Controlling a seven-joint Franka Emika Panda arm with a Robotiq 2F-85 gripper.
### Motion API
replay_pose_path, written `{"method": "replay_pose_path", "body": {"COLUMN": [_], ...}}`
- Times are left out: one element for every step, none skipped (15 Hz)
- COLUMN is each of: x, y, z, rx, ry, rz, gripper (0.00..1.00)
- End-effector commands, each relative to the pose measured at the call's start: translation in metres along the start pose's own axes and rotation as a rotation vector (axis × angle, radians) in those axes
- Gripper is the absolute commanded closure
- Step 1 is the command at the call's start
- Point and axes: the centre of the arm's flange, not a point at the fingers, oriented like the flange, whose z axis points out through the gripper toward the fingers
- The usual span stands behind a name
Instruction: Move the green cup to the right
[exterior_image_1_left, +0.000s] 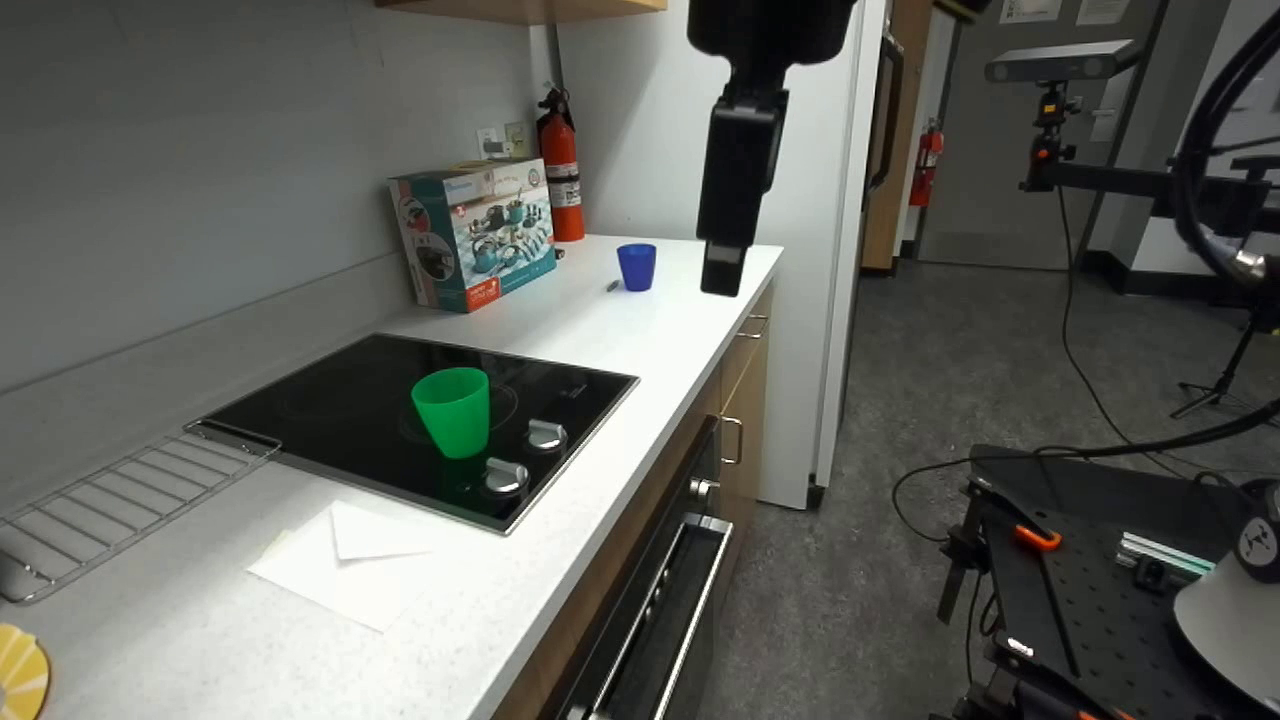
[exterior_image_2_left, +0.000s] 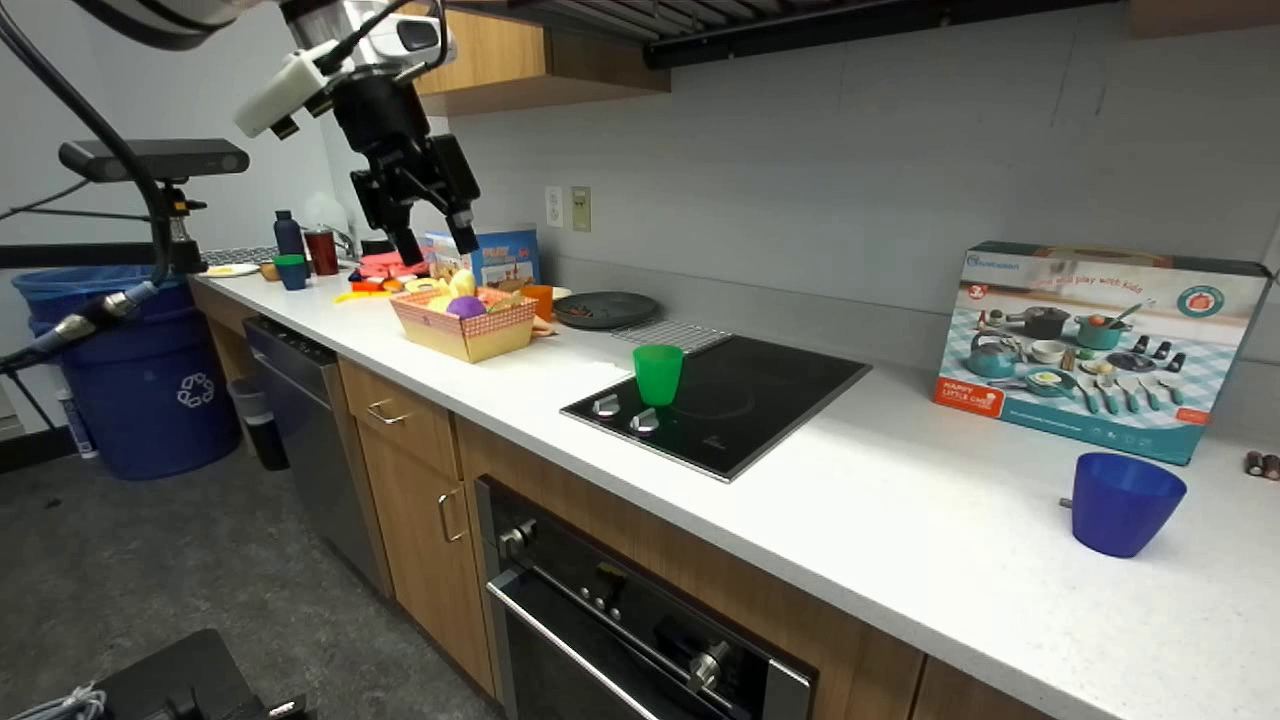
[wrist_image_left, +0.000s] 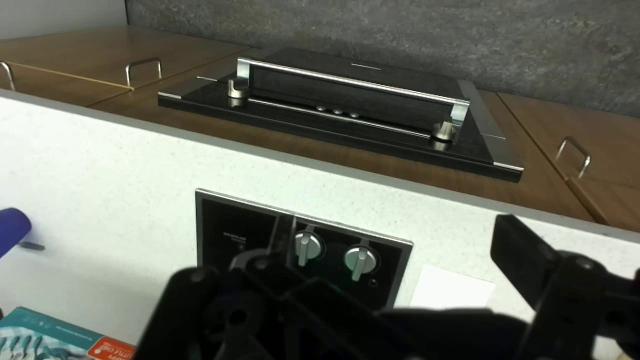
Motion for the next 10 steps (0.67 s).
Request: {"method": "replay_pose_path", "body": {"x": [0.005, 0.006, 0.008, 0.010, 0.011, 0.012, 0.005, 0.006, 0.007, 0.007], "y": [0.012, 0.016, 0.019, 0.022, 0.025, 0.027, 0.022, 0.024, 0.025, 0.025], "z": [0.035, 0.044, 0.051, 0.058, 0.063, 0.066, 0.059, 0.064, 0.066, 0.067], "rx": [-0.017, -0.018, -0.020, -0.021, -0.022, -0.019, -0.007, -0.006, -0.005, -0.005], "ry": [-0.021, -0.033, -0.041, -0.052, -0.065, -0.084, -0.083, -0.092, -0.098, -0.100], "rz": [0.053, 0.061, 0.070, 0.076, 0.083, 0.092, 0.072, 0.077, 0.080, 0.081], "gripper": [0.00, 0.00, 0.00, 0.00, 0.00, 0.00, 0.00, 0.00, 0.00, 0.00]}}
